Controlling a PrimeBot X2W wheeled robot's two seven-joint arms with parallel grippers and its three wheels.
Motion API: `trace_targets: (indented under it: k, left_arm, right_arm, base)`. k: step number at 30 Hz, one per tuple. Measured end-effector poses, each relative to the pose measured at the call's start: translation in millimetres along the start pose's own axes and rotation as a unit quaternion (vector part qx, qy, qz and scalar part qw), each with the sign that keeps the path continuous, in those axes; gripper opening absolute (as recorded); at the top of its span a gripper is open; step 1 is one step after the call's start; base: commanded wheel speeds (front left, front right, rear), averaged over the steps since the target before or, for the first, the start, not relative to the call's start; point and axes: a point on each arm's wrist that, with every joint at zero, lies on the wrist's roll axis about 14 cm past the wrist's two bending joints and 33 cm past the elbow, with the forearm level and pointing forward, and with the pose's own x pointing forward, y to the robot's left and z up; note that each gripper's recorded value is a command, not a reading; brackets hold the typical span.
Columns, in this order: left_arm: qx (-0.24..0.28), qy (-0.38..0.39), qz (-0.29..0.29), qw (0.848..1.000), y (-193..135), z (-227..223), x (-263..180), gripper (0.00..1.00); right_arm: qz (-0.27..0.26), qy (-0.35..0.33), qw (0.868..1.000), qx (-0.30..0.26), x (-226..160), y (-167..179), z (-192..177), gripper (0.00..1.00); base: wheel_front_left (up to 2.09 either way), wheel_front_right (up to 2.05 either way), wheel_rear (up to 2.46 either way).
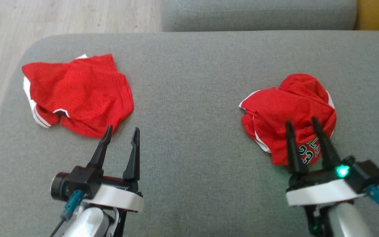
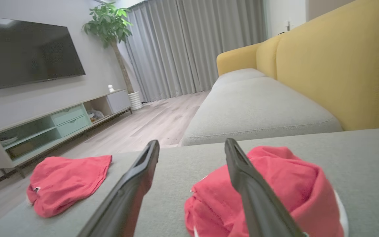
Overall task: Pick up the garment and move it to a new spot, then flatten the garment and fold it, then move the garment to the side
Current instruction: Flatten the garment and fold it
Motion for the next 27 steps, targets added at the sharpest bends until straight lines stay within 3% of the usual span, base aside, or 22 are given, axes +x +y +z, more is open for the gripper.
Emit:
trace_targets:
  k: [5,7,13,16,23,27]
  left_arm:
    - [-0.002,0.009,-0.003,1.000,0.5,-7.9,5.8,1.00]
    - [-0.014,0.018,0.002,1.000,2.5,-15.4,10.9,1.00]
    - [-0.030,0.026,-0.004,0.999,0.1,-23.4,26.4,1.00]
    - [-0.028,0.029,-0.004,0.999,2.5,-26.2,29.9,1.00]
    - [-0.045,0.041,0.003,0.998,6.7,-37.0,33.4,1.00]
    - [-0.046,0.048,0.013,0.998,13.8,-42.2,32.3,1.00]
  right_arm:
    - [-0.022,-0.021,0.999,-0.035,24.4,-24.1,13.3,1.00]
    - [-0.051,-0.022,0.996,-0.063,47.3,-50.9,16.4,1.00]
    - [-0.170,0.066,0.982,-0.046,66.5,-134.8,-20.7,1.00]
    - [-0.199,0.111,0.973,-0.039,67.1,-153.3,-40.2,1.00]
    - [-0.232,0.243,0.942,-0.005,60.3,-167.0,-109.3,1.00]
    - [-0.224,0.259,0.939,0.006,69.9,-161.3,-120.3,1.00]
  base:
    - [0.00,0.00,0.00]
    - [0.00,0.00,0.00]
    - [0.00,0.00,0.00]
    - [0.00,0.00,0.00]
    - [0.00,0.00,0.00]
    - [0.00,0.00,0.00]
